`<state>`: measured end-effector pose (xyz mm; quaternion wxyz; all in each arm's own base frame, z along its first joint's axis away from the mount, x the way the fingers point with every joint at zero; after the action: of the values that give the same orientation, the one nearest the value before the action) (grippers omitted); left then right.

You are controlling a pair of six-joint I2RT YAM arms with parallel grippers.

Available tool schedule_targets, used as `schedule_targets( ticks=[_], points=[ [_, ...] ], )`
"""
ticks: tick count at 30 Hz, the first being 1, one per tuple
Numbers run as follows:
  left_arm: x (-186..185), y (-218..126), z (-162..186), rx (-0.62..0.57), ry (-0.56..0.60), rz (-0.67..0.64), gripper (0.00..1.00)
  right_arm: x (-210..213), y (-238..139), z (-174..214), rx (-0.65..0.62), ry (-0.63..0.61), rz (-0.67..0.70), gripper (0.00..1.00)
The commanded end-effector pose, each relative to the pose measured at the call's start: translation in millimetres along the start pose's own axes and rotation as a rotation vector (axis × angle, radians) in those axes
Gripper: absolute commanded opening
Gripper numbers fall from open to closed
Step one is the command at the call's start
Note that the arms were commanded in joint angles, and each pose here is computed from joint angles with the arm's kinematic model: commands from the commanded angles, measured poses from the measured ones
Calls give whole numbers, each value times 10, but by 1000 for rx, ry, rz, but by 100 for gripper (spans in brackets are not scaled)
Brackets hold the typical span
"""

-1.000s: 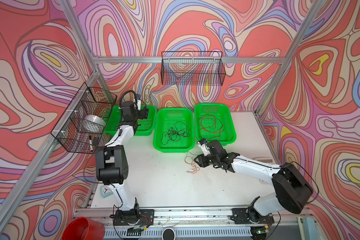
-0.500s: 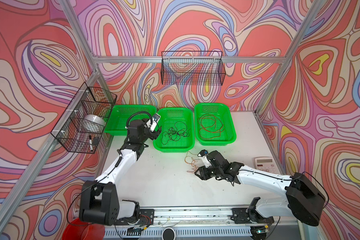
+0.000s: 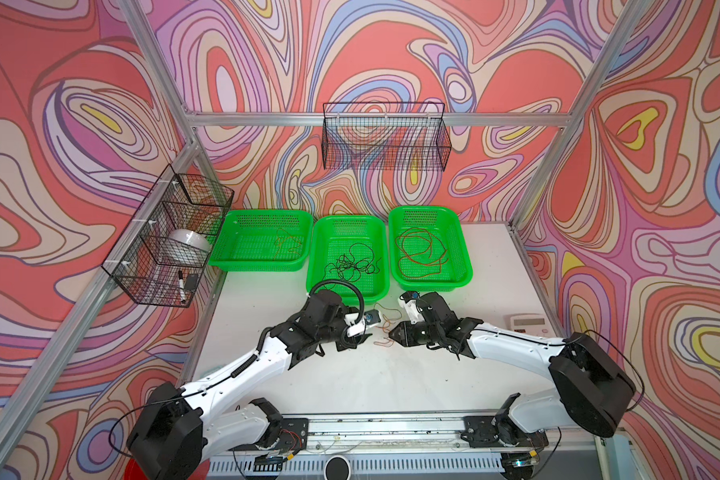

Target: Untangle the cables

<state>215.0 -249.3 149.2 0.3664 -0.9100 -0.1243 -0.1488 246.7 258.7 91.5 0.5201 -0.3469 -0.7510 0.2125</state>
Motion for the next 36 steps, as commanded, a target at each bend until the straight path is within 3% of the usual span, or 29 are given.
schedule_targets(
  ticks=[1, 5, 10, 21, 26, 30, 34, 36],
  points=[
    [-367, 175, 191, 101, 48, 138, 54, 149, -6, -148, -10, -13, -57, 22],
    [-515, 368, 224, 121, 65, 185, 56, 235, -34, -250, -17, -34, -64, 23],
    [-408, 565, 363, 208, 127, 84, 61, 252, -121, -327, -63, -30, -57, 24],
    [-250, 843, 392, 274, 156, 60, 58, 245, -304, -383, -121, -35, -37, 22],
    [-179, 903, 269, 209, 158, 26, 41, 190, -357, -359, -137, -37, -18, 20],
    [-185, 827, 191, 180, 166, 29, 4, 152, -435, -335, -165, -49, -10, 19],
    [-155, 544, 41, 154, 212, 21, 0, 227, -588, -340, -215, -175, -32, 24],
    [-138, 345, -90, 131, 218, 24, 0, 289, -703, -373, -254, -276, -33, 36]
  ],
)
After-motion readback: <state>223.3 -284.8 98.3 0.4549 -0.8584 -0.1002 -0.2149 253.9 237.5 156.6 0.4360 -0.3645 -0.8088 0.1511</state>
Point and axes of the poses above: each gripper's point midway between its finger pads, its own y axis out along the fingers, its own x axis along the line the jaws close on, z = x × y, the point moved 2 cm from there along -y, back along the fingers, and after that the axes turned 6 degrees about y, right-handed, at the moved point
